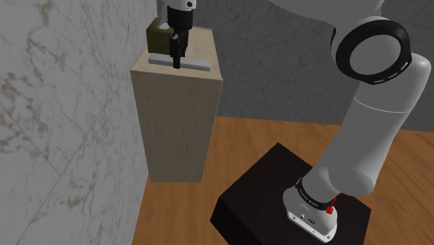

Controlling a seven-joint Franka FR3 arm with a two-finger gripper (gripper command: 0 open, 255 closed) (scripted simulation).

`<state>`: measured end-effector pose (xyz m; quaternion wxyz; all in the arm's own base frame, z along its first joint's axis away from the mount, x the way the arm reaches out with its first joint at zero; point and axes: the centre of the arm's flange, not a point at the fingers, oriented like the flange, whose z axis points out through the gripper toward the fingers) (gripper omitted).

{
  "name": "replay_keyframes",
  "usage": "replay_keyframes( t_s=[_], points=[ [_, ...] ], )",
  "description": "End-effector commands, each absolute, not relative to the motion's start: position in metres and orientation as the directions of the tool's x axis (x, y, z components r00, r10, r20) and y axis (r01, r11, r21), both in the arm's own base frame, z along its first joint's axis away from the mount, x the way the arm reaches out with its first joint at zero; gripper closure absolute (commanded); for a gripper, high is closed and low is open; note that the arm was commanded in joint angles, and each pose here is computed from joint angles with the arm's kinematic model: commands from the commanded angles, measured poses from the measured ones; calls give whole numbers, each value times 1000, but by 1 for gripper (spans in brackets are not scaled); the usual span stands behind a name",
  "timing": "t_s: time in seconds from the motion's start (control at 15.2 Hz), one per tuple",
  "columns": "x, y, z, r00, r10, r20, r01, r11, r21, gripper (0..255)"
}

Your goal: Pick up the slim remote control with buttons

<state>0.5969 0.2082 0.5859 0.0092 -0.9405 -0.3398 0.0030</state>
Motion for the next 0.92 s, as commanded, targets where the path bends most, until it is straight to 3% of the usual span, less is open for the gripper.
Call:
replay_keyframes(
  t_s=[0.0,0.86],
  points=[
    [597,208,585,770,639,-1,638,-769,-20,255],
    [597,208,648,770,639,-1,638,-769,-20,255]
  ],
)
